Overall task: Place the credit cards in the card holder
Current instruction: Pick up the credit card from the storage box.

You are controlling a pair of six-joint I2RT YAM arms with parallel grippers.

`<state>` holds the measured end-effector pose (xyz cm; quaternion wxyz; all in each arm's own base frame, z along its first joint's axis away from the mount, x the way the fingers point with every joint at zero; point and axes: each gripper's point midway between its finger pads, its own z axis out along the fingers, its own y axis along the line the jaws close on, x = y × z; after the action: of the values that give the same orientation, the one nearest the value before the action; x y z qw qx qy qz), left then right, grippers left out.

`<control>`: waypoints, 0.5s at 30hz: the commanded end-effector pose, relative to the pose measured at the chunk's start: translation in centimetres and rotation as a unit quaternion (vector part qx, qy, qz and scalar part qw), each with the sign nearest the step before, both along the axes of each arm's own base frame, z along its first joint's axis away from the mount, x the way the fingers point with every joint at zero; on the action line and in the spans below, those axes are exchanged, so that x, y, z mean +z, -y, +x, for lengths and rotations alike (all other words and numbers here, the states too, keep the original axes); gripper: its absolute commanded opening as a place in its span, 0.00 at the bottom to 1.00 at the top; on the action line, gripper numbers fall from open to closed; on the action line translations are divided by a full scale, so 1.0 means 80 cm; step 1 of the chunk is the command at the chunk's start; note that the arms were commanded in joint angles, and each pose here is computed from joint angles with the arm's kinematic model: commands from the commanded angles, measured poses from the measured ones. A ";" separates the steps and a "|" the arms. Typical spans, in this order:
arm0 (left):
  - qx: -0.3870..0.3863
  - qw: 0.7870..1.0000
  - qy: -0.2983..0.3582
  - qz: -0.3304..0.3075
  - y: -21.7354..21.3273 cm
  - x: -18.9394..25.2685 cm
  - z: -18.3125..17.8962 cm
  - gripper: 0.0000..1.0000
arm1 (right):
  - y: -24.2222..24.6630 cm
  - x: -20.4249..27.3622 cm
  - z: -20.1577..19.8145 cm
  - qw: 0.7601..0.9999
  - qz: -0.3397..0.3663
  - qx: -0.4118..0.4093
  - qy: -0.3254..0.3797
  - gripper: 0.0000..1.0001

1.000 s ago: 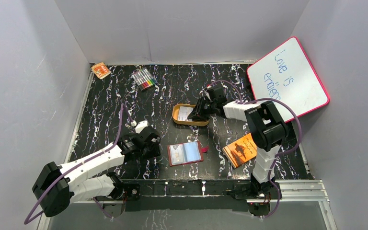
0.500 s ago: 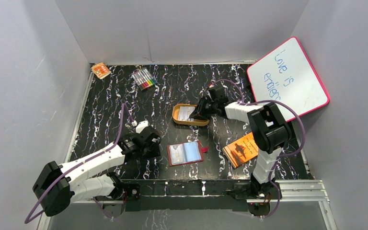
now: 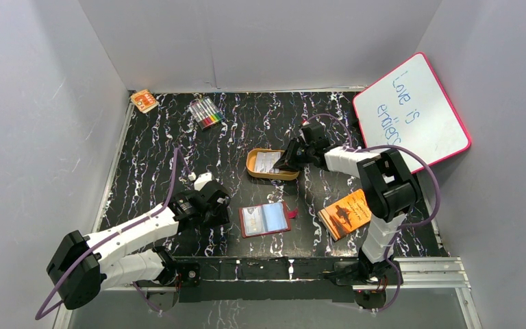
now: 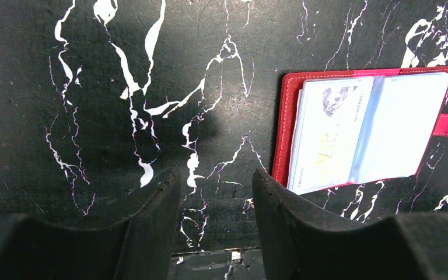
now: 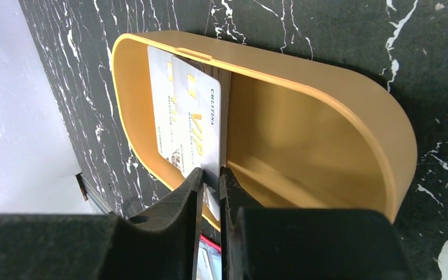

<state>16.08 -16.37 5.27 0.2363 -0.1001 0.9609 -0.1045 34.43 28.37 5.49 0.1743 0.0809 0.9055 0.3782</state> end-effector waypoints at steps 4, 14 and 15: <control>0.002 1.000 0.009 -0.001 0.001 0.008 0.004 0.46 | 0.006 0.016 0.004 1.000 0.004 -0.006 0.020 0.16; 0.006 1.000 0.012 -0.007 0.000 0.009 0.003 0.46 | 0.001 0.049 -0.002 0.999 0.036 -0.013 0.018 0.00; 0.006 1.000 0.014 -0.008 0.000 0.010 0.003 0.45 | 0.001 0.052 -0.004 0.999 0.040 -0.017 0.013 0.00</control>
<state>16.10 -16.41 5.39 0.2377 -0.1011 0.9601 -0.1070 34.20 28.64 7.41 0.1792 0.0841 0.8946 0.4005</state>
